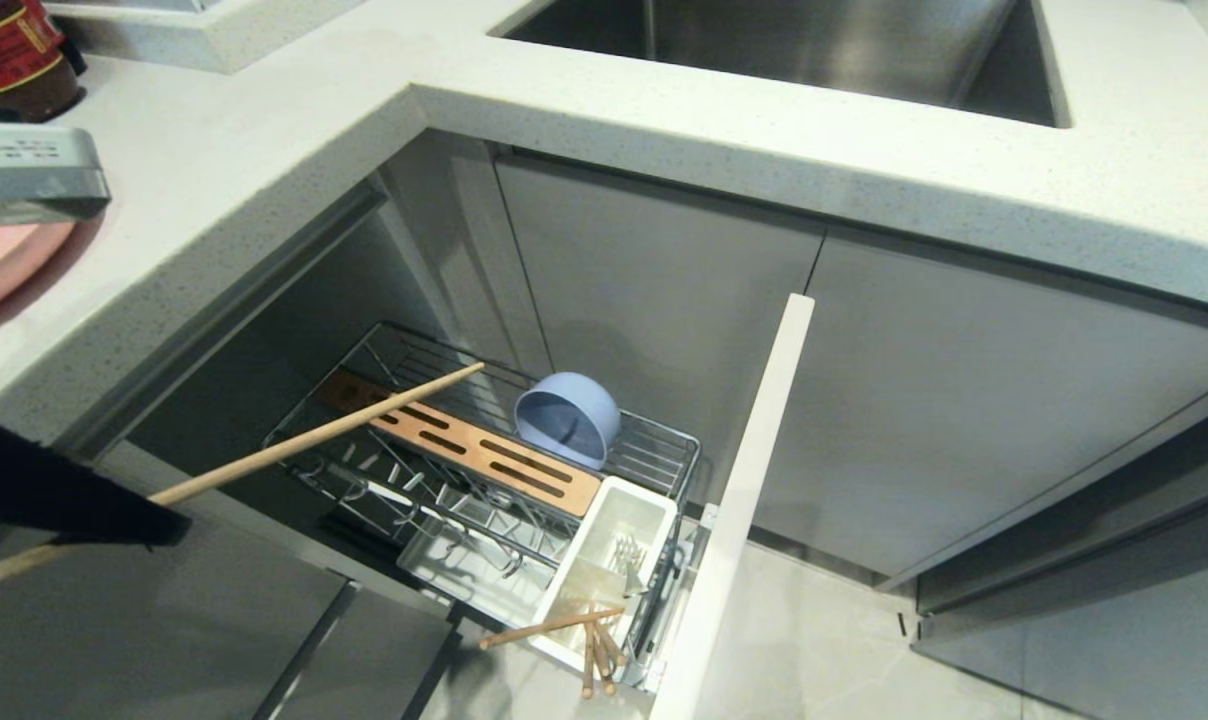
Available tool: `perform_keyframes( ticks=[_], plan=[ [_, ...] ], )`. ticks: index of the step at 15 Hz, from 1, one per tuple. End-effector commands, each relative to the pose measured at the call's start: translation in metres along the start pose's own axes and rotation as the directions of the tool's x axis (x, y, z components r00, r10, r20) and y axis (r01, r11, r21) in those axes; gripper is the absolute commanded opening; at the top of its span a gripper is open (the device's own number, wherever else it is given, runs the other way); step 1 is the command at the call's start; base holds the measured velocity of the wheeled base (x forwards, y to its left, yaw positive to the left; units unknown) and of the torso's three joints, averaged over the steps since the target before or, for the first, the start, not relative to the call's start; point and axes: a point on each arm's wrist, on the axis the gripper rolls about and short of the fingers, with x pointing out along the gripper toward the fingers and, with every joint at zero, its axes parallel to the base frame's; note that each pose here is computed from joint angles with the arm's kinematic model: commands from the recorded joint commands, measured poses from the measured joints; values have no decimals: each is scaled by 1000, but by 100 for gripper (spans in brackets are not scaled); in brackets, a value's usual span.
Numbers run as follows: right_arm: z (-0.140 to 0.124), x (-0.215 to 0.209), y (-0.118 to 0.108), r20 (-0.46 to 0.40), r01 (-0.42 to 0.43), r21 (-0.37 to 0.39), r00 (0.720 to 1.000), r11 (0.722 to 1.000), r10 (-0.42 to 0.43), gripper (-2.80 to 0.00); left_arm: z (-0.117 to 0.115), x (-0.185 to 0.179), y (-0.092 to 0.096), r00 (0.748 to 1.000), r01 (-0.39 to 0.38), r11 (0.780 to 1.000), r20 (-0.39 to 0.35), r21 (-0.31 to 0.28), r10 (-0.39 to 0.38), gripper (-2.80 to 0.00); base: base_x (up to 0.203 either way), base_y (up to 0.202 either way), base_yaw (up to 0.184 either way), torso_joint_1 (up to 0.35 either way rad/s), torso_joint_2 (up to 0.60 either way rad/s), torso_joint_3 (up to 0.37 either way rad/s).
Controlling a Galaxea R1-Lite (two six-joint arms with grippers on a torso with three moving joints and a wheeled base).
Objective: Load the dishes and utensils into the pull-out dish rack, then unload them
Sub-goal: Pick up the chopsticks and place it in the cupboard
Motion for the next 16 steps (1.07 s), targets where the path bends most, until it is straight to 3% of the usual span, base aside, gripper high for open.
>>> perform_keyframes(
  ticks=[1, 6, 12, 16],
  plan=[
    [0, 0, 0, -1, 1, 0, 1000, 1000, -1, -280, 8, 13, 0, 999, -4, 1000, -52, 5, 5, -280, 0, 0, 0, 0, 0, 0],
    [0, 0, 0, -1, -1, 0, 1000, 1000, 1, -280, 27, 44, 1, 988, -26, 1000, -154, 10, 28, -280, 0, 0, 0, 0, 0, 0],
    [0, 0, 0, -1, 0, 0, 1000, 1000, 0, -280, 42, 83, -15, 961, -5, 995, -274, 101, 33, -280, 0, 0, 0, 0, 0, 0],
    [0, 0, 0, -1, 1, -1, 1000, 1000, -1, -280, 38, 107, -18, 920, -97, 983, -363, 158, 149, -280, 0, 0, 0, 0, 0, 0]
  ],
)
